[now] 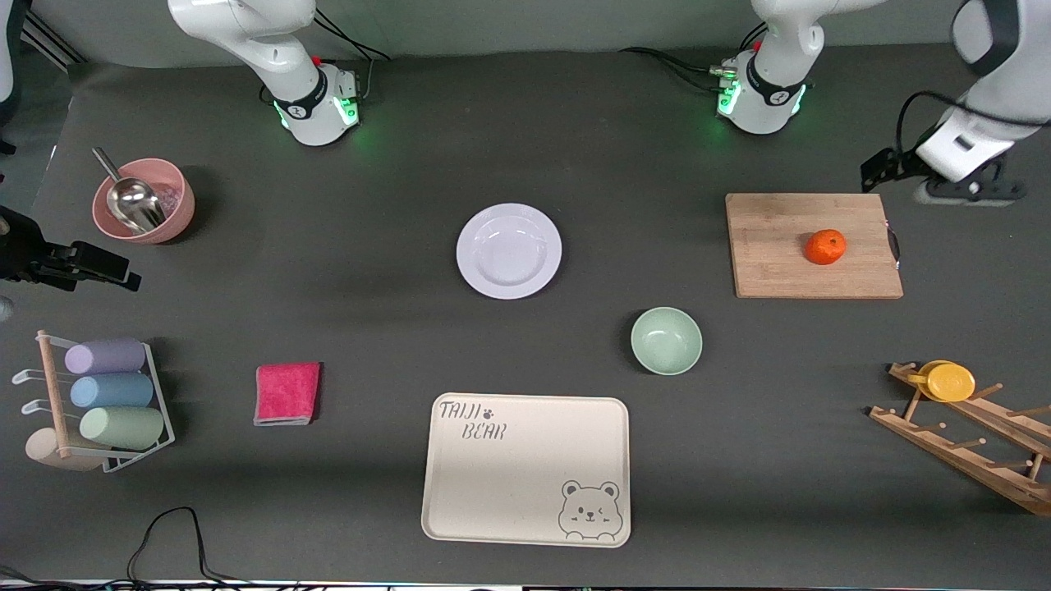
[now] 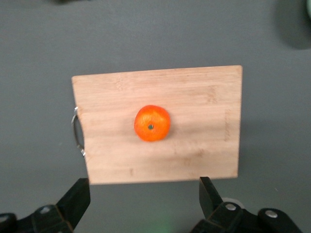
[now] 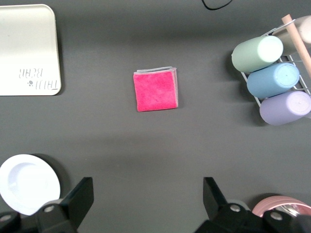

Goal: Place orange and plate with both arms
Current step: 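Grasp the orange with the left gripper while the right gripper reaches forward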

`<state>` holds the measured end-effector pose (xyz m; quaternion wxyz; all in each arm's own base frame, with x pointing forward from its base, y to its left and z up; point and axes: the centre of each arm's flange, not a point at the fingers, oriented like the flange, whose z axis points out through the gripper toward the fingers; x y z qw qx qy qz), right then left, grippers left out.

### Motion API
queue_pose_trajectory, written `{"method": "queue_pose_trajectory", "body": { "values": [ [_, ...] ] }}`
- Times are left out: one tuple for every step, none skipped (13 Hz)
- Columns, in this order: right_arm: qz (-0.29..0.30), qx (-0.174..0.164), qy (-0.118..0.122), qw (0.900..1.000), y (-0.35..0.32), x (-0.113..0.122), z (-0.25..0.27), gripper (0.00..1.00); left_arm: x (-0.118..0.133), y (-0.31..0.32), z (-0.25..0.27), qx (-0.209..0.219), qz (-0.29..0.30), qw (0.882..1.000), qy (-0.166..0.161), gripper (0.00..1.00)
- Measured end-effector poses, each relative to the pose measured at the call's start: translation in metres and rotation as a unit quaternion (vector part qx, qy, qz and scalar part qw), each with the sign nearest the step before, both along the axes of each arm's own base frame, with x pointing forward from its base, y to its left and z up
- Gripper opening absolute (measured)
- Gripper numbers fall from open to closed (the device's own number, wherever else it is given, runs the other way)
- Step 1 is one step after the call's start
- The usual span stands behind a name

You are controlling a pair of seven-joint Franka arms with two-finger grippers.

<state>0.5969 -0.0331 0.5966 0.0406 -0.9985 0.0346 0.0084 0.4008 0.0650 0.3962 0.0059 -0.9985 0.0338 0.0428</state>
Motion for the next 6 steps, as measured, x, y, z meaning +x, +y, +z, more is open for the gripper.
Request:
{"method": "queue_pose_trajectory", "body": {
  "values": [
    [0.001,0.003,0.002,1.0,0.002,0.003,-0.005,1.0,0.0,0.0,-0.025,-0.001,0.0,1.0,0.001,1.0],
    [0.002,0.008,0.003,1.0,0.005,0.009,-0.011,1.0,0.001,0.001,-0.046,-0.002,0.0,1.0,0.003,1.0],
    [0.003,0.016,0.004,1.0,0.01,0.015,-0.017,1.0,0.001,0.001,-0.064,-0.002,0.0,1.0,0.005,1.0],
    [0.004,0.028,0.006,1.0,0.015,0.023,-0.022,1.0,0.001,0.001,-0.08,-0.003,0.0,1.0,0.003,1.0],
    [0.0,0.045,0.008,0.999,0.021,0.031,-0.029,1.0,-0.001,0.001,-0.095,-0.003,0.0,1.0,-0.001,1.0],
    [-0.012,0.066,0.011,0.998,0.027,0.039,-0.036,1.0,-0.004,0.0,-0.108,-0.003,-0.001,1.0,-0.004,1.0]
  ]
}}
